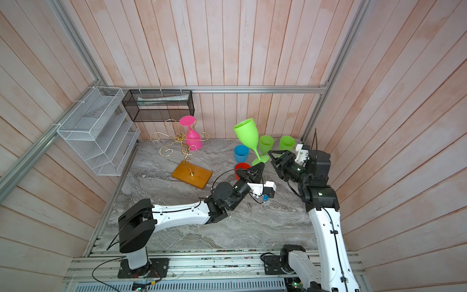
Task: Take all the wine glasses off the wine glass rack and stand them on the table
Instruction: 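Close the right gripper on the green glass foot beside the left gripper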
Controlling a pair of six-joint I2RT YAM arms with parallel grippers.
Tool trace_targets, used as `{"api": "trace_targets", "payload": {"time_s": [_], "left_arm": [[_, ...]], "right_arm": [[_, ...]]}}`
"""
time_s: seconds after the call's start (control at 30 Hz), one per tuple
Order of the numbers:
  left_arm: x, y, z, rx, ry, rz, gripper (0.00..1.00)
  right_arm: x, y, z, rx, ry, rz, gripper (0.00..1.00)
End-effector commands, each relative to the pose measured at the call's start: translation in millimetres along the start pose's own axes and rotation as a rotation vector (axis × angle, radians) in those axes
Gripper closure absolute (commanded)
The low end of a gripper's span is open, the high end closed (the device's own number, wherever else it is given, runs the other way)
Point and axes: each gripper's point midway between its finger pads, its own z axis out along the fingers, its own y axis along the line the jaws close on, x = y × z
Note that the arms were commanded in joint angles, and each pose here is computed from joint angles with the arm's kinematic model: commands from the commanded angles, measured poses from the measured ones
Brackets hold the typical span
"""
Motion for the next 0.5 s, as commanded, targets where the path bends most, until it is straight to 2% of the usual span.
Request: {"api": "trace_targets", "payload": {"time_s": [0.0, 0.47], "left_arm": [[-8, 0, 0, -0.033, -0.038, 0.018, 1.00], [-11, -5, 0, -0.051, -0.065, 0.036, 1.00]], "right_arm": [[3, -5, 2, 0.013, 0.028, -0.007, 0.45], [8, -18, 16, 0.073, 0.048, -0.017, 0.69]]}}
